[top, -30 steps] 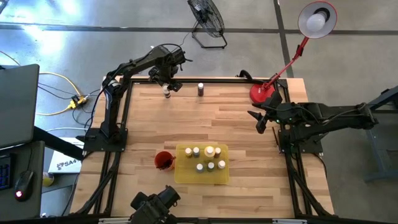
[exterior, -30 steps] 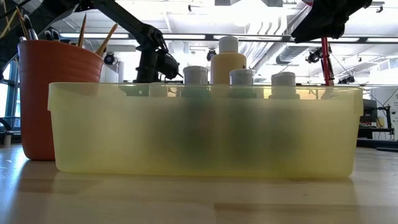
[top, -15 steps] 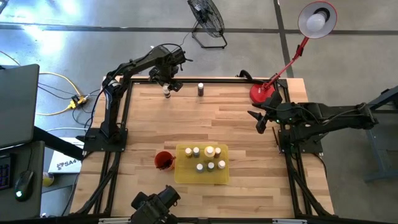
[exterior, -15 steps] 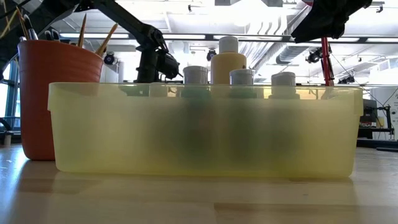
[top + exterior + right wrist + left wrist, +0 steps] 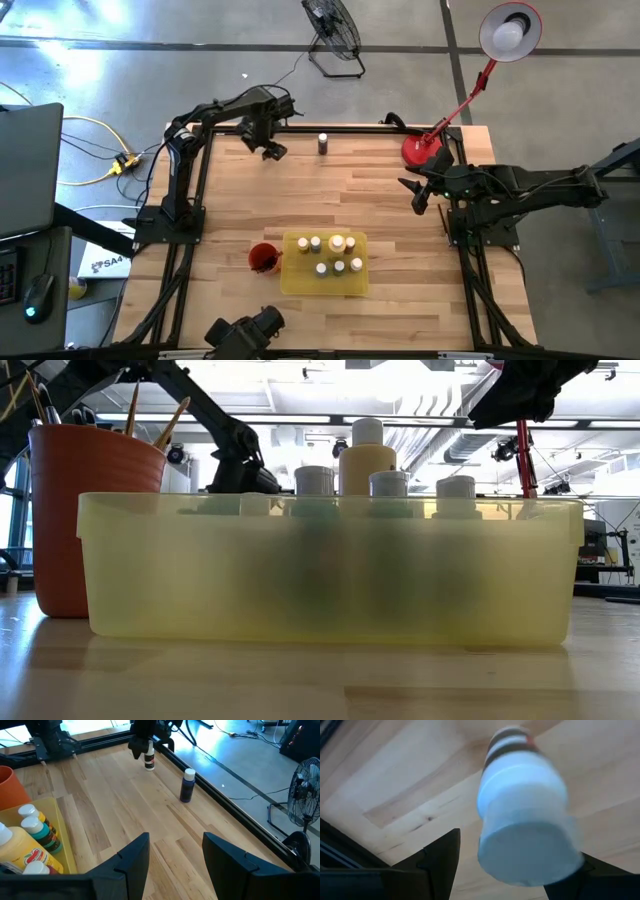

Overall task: Pick & Place Paint Supplies
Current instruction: Put the white paint bottle into the yellow bin

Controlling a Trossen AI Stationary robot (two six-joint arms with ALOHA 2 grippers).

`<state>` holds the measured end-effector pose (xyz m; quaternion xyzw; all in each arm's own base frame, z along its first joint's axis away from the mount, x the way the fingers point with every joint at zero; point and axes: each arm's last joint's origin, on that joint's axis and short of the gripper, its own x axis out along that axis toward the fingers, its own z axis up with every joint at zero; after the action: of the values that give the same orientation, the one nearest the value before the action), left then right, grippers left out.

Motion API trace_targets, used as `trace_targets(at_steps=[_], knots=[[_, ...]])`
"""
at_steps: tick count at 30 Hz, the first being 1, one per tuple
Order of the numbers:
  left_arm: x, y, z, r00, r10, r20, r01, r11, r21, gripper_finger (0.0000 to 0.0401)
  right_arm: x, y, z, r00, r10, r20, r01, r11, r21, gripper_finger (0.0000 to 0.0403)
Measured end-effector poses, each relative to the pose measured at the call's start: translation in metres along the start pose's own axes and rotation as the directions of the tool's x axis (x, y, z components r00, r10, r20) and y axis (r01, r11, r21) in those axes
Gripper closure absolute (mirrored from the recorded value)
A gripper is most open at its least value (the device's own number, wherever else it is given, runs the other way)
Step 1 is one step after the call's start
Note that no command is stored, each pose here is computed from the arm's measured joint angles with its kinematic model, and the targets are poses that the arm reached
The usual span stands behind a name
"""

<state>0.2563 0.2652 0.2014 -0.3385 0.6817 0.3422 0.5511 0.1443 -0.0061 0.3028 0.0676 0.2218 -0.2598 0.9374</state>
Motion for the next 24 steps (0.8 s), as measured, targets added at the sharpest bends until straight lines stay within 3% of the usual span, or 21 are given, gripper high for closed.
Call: trace_targets(at_steps=[24], knots=[[0.0026,-0.0025,0.0063,0.997,-0.045,0.061,0.045,0.999,0.001,0.0166,0.0000,0.0000,0.0000,1.000,0.000,0.000,0.000,1.000,-0.001,0.0229]])
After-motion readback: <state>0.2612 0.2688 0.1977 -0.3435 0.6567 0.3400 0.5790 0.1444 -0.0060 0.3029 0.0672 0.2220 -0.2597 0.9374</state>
